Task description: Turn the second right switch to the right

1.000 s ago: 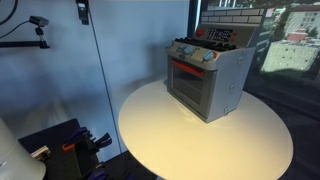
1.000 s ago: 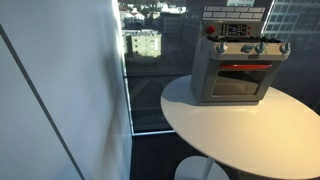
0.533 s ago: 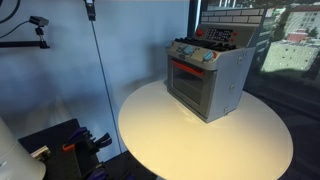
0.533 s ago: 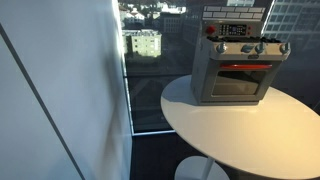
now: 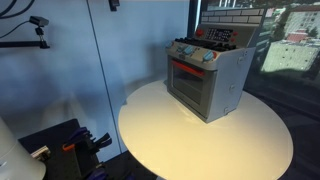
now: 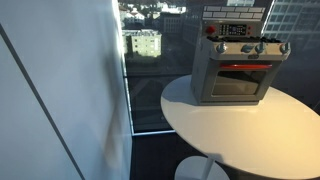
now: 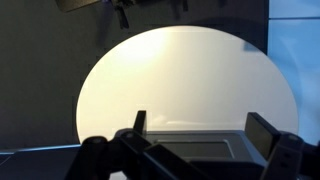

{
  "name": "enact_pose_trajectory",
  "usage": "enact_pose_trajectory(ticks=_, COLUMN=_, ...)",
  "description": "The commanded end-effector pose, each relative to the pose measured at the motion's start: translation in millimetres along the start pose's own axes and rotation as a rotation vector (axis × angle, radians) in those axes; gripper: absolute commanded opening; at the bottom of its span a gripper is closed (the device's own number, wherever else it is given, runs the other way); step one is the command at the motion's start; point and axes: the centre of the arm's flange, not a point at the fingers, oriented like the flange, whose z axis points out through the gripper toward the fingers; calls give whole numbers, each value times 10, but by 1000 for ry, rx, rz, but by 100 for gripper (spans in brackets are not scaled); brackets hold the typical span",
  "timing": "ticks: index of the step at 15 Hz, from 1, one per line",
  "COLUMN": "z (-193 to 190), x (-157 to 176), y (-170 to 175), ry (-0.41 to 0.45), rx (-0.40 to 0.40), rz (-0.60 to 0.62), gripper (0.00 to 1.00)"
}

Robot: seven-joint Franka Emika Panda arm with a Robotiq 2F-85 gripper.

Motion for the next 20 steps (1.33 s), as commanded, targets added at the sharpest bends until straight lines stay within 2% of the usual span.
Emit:
enact_pose_trajectory(ticks=1, z=-124, x=456, y=-14, ry=37, rx=22, rz=30, gripper=100)
enact_pose_trajectory(ticks=10, z=-67, x=1189, y=38, ry=242, rx=68, rz=44, gripper=100)
enact_pose_trajectory(ticks=11, z=-88, x=1219, y=36, ry=253, rx=69, rz=53, gripper=100)
enact_pose_trajectory(ticks=12, z=11, x=1070, y=40, ry=226, rx=71, rz=42, gripper=100)
enact_pose_trajectory(ticks=20, z=-14, x=1176, y=93, ry=252, rx=87, rz=47, gripper=100)
